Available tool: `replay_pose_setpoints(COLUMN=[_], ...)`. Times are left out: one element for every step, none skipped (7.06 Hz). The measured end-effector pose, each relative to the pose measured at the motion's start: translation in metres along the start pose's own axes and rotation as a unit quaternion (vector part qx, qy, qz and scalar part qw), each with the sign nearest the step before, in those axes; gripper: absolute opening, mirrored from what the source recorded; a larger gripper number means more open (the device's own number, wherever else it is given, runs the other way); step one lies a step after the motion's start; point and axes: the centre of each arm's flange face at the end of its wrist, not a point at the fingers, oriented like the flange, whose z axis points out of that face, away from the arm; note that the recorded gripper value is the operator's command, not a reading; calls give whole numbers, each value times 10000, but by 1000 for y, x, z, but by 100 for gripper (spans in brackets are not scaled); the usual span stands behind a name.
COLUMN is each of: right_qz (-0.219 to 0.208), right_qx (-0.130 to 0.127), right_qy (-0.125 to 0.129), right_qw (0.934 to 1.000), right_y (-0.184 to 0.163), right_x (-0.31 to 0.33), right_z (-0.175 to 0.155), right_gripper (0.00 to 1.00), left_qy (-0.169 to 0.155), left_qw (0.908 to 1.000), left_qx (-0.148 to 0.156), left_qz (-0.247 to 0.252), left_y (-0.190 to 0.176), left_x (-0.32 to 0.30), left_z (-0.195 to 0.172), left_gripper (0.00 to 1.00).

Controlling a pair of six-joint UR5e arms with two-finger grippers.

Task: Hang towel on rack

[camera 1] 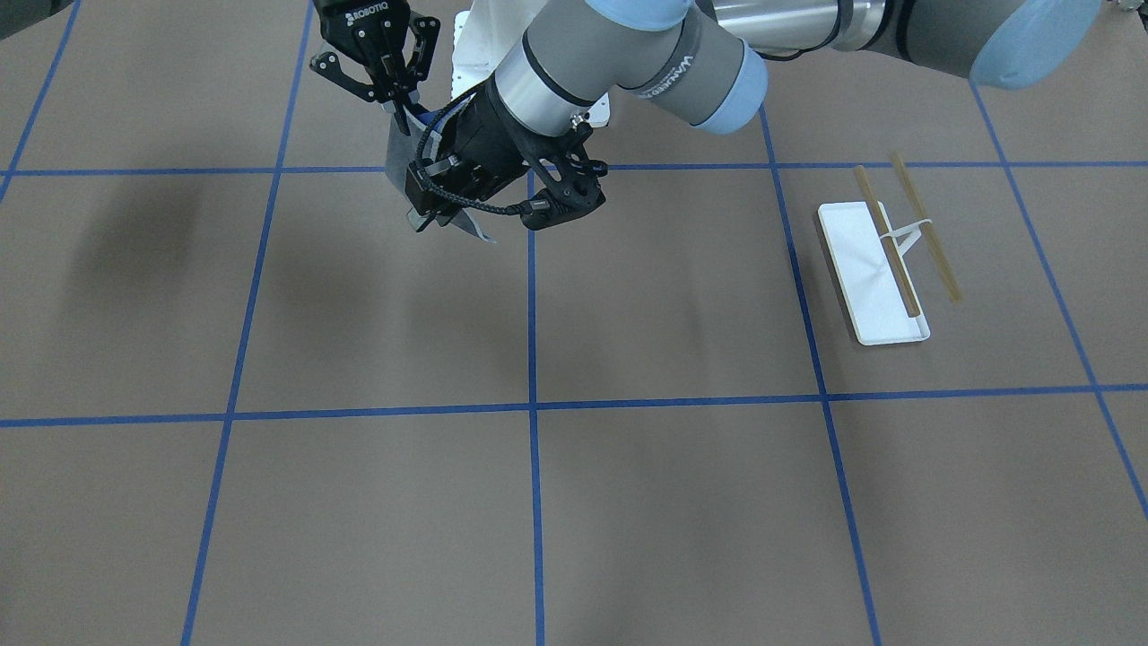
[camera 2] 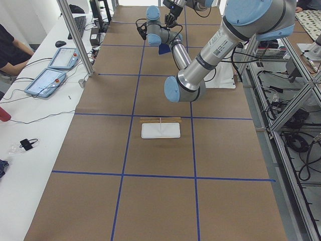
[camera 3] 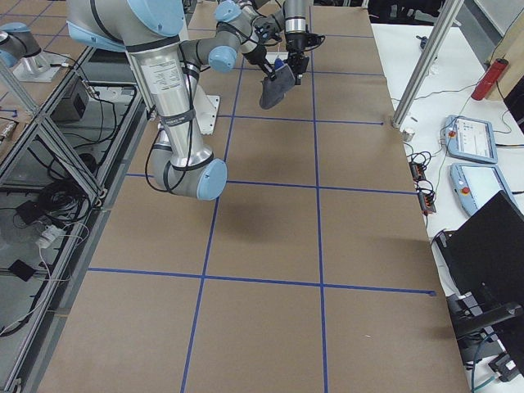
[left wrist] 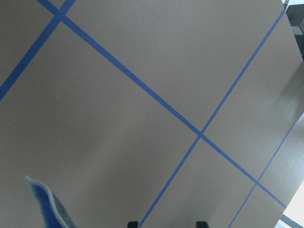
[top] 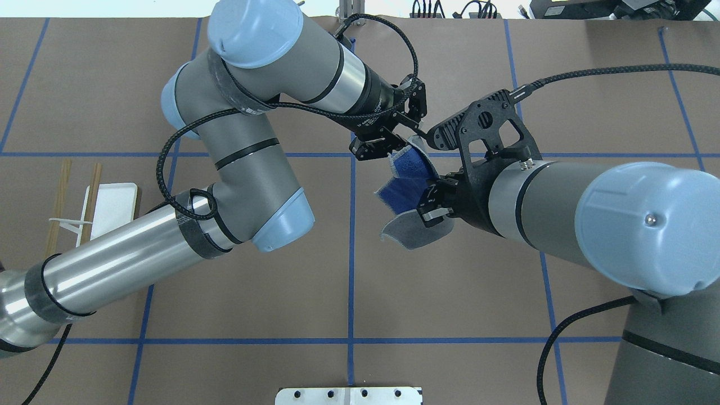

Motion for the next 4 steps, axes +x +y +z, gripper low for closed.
replay_pose_setpoints(right_qz=[0, 0, 2, 8], right_qx=[1, 0, -2, -8], right_qy=[-1, -3, -8, -11], right_qw=[10000, 10000, 10000, 10000], right_y=[0, 0, 0, 1], right_x=[0, 0, 0, 2], right_z=[0, 0, -1, -3], right_gripper=[0, 0, 39, 99], left_qy=[-8, -20, -25, -22], left_qw=[10000, 10000, 10000, 10000], left_qx=[0, 4, 8, 21], left_qz=[2, -3, -7, -11], left_y=[0, 0, 0, -1], left_x=[-1, -1, -1, -1], left_z=[0, 0, 0, -2], left_gripper=[0, 0, 0, 0])
